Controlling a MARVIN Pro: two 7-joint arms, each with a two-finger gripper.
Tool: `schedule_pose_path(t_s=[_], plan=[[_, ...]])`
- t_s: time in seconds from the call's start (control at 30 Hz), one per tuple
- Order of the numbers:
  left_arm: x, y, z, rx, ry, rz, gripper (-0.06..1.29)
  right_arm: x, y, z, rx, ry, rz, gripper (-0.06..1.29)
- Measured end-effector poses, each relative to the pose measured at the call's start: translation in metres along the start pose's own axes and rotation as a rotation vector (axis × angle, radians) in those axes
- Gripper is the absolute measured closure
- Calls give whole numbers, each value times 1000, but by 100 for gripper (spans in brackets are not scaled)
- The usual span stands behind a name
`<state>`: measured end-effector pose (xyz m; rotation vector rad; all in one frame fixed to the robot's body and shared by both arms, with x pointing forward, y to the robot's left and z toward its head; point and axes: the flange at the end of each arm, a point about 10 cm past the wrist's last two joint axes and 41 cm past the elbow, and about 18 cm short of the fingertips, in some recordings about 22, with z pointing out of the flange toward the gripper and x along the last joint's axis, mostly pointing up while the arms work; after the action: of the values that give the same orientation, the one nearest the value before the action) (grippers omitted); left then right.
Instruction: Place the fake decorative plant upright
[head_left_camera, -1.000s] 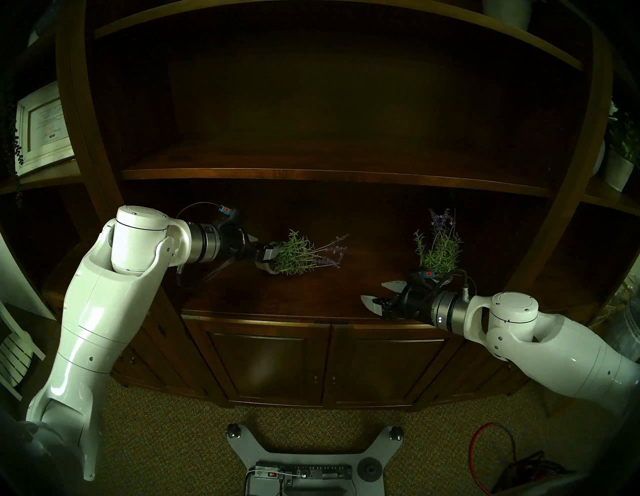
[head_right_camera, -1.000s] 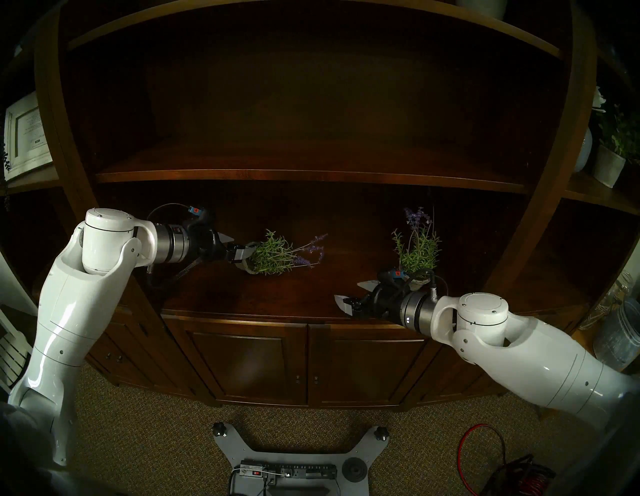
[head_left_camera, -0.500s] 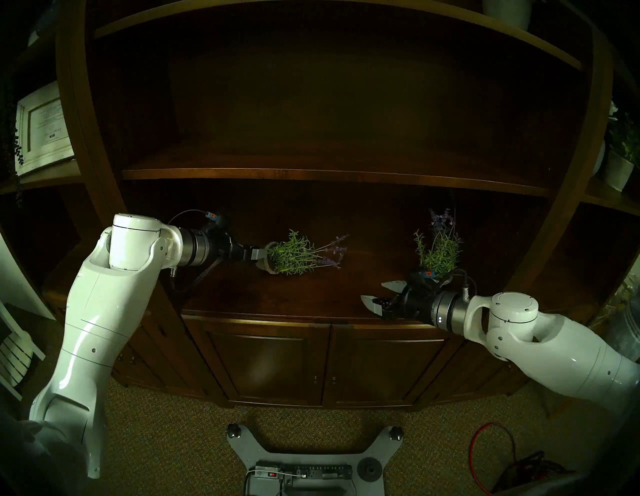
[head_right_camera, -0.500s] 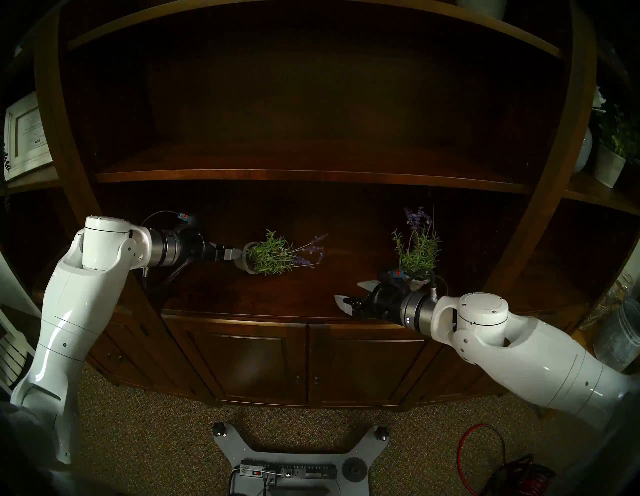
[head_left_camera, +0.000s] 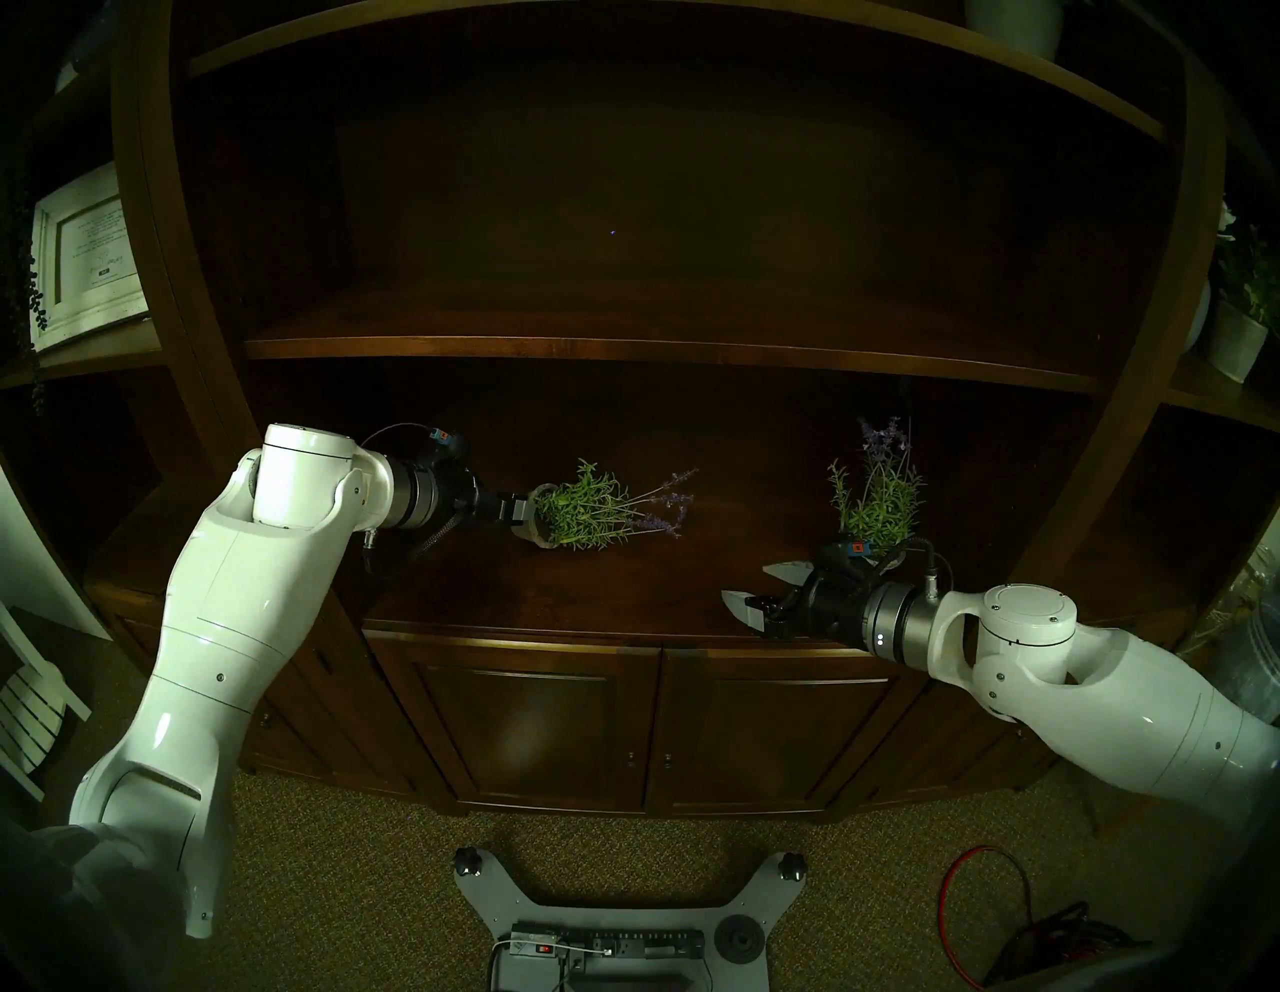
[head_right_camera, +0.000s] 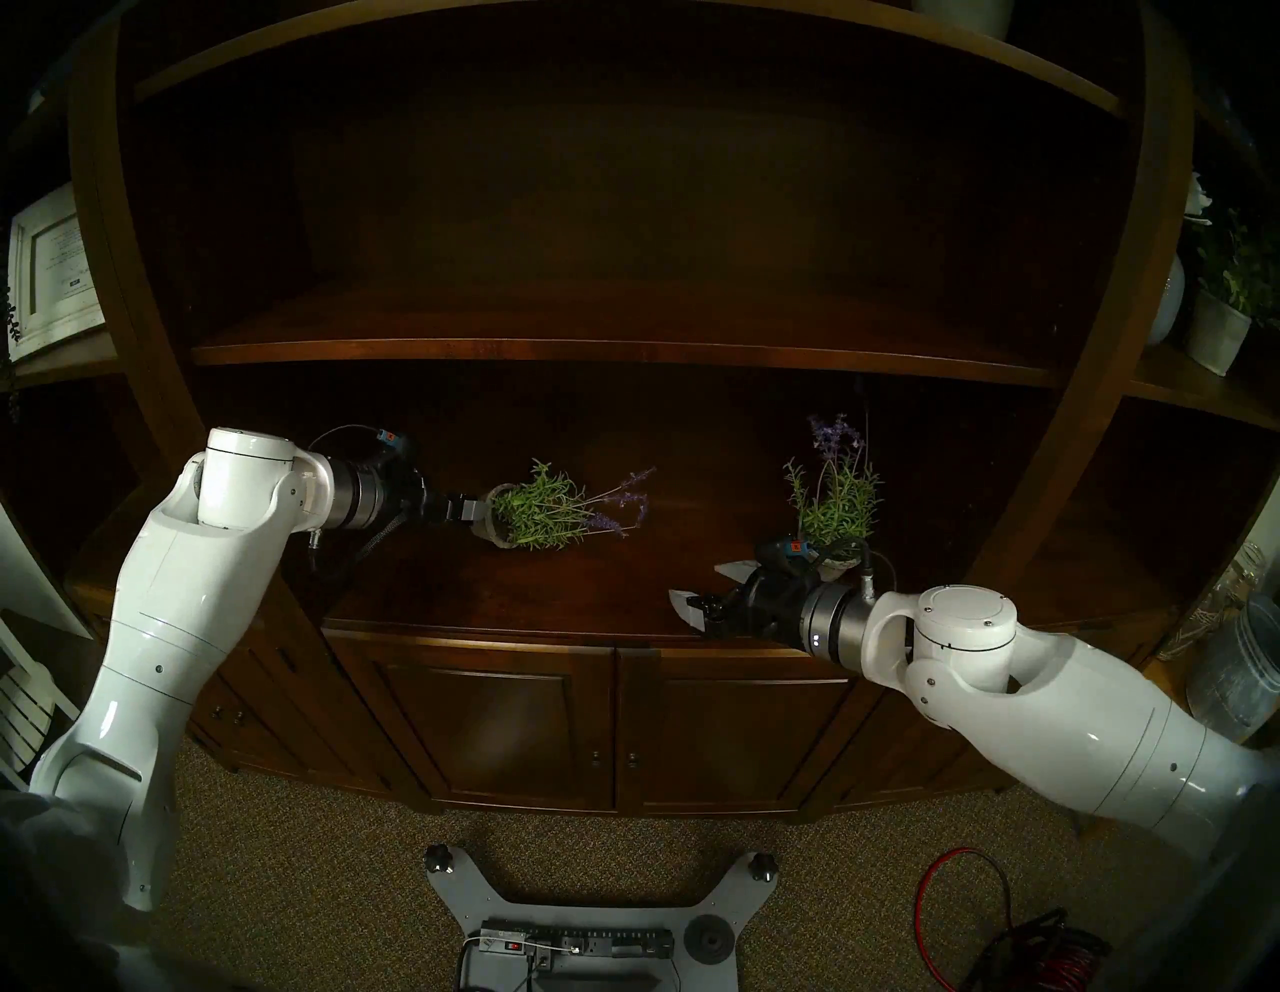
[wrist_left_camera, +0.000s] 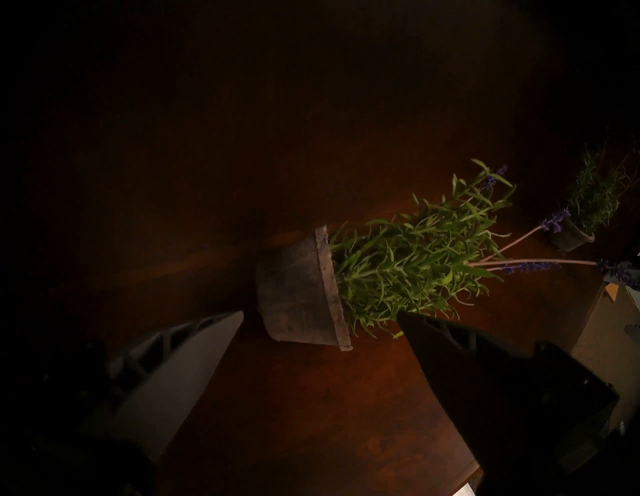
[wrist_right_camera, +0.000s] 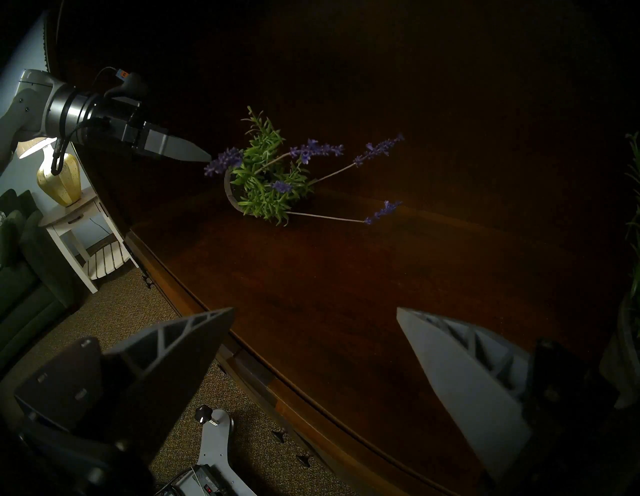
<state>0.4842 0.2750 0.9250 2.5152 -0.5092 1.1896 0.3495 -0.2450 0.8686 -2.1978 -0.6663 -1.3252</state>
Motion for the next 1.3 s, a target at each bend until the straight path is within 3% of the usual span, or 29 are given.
schedule_pose_path(t_s=[0.47,1.0,1.3], plan=[[8,-7,11,-4,-49,25,2,0,0,0,0,0,0,1],[13,2,13,-36,-100,92,2,0,0,0,0,0,0,1],[17,-8,11,5,-105,93,2,0,0,0,0,0,0,1]])
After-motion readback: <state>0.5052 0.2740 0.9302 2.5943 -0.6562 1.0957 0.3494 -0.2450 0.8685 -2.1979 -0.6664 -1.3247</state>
